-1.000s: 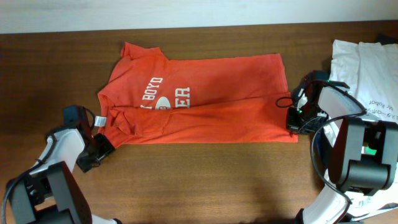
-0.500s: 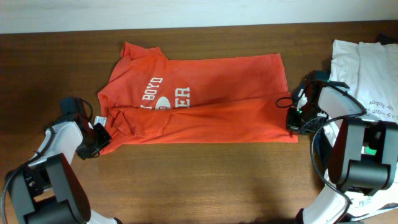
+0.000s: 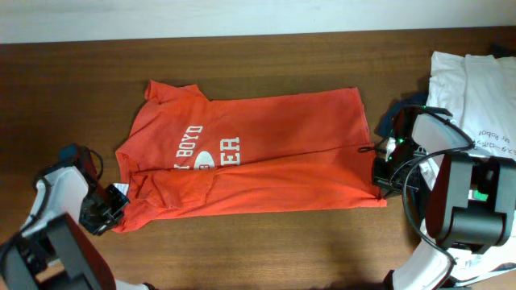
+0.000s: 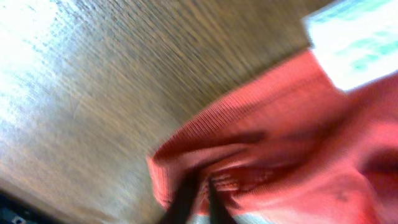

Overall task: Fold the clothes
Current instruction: 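Fold the bottom half up over the top with both grippers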

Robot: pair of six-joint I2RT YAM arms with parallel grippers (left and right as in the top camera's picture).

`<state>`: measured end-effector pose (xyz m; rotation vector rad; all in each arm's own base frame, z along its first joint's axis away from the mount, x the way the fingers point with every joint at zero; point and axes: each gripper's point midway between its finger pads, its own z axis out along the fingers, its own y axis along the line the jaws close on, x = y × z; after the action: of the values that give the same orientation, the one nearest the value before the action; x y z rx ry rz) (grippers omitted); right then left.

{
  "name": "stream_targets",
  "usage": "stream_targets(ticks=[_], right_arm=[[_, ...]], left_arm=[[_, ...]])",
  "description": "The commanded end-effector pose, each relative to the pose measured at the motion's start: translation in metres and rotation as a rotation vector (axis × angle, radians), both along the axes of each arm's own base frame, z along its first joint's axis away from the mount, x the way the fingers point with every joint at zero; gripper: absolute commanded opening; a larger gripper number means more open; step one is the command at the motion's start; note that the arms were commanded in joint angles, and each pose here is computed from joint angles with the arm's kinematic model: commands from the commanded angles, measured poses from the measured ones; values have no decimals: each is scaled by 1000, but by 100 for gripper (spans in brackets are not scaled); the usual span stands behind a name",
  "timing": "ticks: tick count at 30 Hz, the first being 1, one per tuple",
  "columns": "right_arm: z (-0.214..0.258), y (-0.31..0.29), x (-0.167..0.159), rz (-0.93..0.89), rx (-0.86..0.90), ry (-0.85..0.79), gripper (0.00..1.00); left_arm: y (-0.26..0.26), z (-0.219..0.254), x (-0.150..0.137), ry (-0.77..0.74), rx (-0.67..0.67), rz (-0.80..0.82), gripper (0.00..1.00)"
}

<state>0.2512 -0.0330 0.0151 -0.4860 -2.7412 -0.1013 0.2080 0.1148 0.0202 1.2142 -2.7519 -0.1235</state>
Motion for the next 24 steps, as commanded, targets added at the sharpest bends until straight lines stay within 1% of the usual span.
stream_targets(ticks=[1,2,3,4,5,6,7,9,11,12,13,16,19,20,21,22,23,24], right_arm=[[47,-7,38,-13,-29,-198,36],[69,-10,54,-12,-42,-273,46],[85,-12,66,-13,-51,-332,52],[98,-11,76,-15,-41,-380,57],[114,-4,88,-17,0,-434,66],[120,3,93,-9,45,-460,68],[120,7,93,8,67,-466,68],[120,7,93,19,68,-466,68],[120,7,93,27,69,-465,68],[120,7,92,27,70,-461,68],[120,7,90,27,71,-456,68],[120,7,90,26,71,-454,68],[120,7,90,26,71,-453,68],[120,7,90,27,67,-452,68],[120,6,90,27,67,-452,68],[120,6,90,27,67,-452,68],[120,6,90,27,67,-452,69],[120,6,90,27,67,-453,68]], left_arm=[[-5,60,42,-277,-17,-43,59],[-8,85,64,-400,-34,-119,61],[-13,102,83,-496,-52,-191,65],[-18,120,105,-588,-58,-272,72],[-26,139,132,-682,-31,-373,77],[-41,153,159,-761,-10,-483,79],[-54,159,182,-810,2,-553,83],[-77,152,229,-850,-12,-634,83],[-91,133,271,-828,-42,-673,84],[-91,122,294,-820,-52,-667,85],[-86,107,329,-822,-62,-624,85],[-82,81,366,-857,-51,-620,85],[-80,44,381,-857,-73,-539,83],[-79,32,383,-854,-81,-517,78],[-80,28,384,-849,-85,-509,77],[-80,23,385,-847,-89,-497,73],[-80,18,385,-841,-91,-497,65],[-81,16,384,-839,-93,-498,60]])
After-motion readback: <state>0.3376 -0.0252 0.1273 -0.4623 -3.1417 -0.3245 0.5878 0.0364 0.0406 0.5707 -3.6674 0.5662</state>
